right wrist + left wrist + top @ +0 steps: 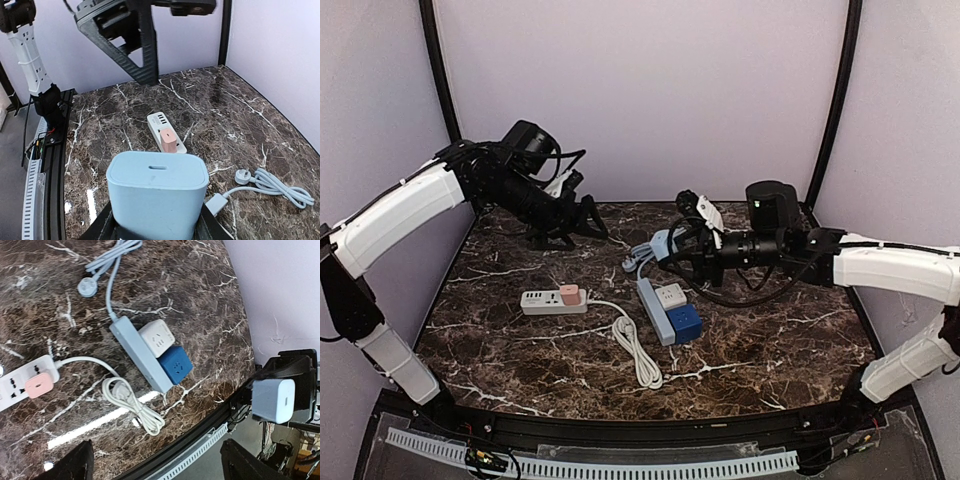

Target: Insert the plug

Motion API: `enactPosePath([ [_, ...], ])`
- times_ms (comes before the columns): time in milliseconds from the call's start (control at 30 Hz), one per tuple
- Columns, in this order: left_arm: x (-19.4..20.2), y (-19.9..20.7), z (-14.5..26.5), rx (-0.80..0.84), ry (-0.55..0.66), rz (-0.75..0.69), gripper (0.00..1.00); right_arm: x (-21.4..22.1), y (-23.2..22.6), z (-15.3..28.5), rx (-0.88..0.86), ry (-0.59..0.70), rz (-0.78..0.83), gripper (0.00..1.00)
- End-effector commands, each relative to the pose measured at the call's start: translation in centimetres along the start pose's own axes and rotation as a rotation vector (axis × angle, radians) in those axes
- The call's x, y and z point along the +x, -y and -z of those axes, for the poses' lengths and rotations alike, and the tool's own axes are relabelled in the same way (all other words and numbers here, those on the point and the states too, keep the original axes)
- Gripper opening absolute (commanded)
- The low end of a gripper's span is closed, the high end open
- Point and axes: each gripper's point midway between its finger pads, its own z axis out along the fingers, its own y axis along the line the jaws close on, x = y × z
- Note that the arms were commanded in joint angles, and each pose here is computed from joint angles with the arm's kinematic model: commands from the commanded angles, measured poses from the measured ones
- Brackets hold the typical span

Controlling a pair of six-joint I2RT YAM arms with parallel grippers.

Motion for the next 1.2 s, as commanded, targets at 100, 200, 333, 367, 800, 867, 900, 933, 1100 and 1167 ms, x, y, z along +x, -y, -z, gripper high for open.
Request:
enactPosePath([
  [100,0.0,4.8,-0.8,0.121,0.004,-0.037,0.86,0.3,-1.9,-1.1,-0.027,-0.029,0.080,0.00],
  [200,0.2,5.5,-1.0,0.137,0.003,-0.041,0.84,0.5,-2.5,-1.2,-0.036,-0.039,0.087,0.00],
  [333,0.8,6.3,-1.2,0.151,-0.008,-0.049,0.84,1.0,-2.4,-1.3,-0.013,-0.057,0.091,0.00],
  [367,0.9,6.5,-1.2,0.153,-0.012,-0.045,0.84,1.5,-2.4,-1.3,-0.009,-0.075,0.083,0.00],
  [800,3.4,10.3,-4.3,0.187,-0.094,-0.097,0.79,2.3,-3.8,-1.2,-0.036,-0.132,0.107,0.00],
  [867,3.6,10.4,-4.8,0.182,-0.105,-0.096,0.77,2.4,-4.1,-1.1,-0.039,-0.133,0.122,0.00],
  [900,3.7,10.5,-5.0,0.182,-0.109,-0.096,0.76,2.4,-4.2,-1.0,-0.038,-0.136,0.126,0.00],
  [933,3.8,10.6,-5.2,0.183,-0.117,-0.096,0.75,2.3,-4.2,-1.0,-0.036,-0.134,0.127,0.00],
  [1100,4.4,11.0,-5.6,0.201,-0.147,-0.102,0.70,2.3,-4.2,-1.1,-0.033,-0.134,0.124,0.00],
  [1167,4.7,11.2,-5.6,0.216,-0.165,-0.105,0.68,2.3,-4.2,-1.1,-0.029,-0.135,0.126,0.00],
])
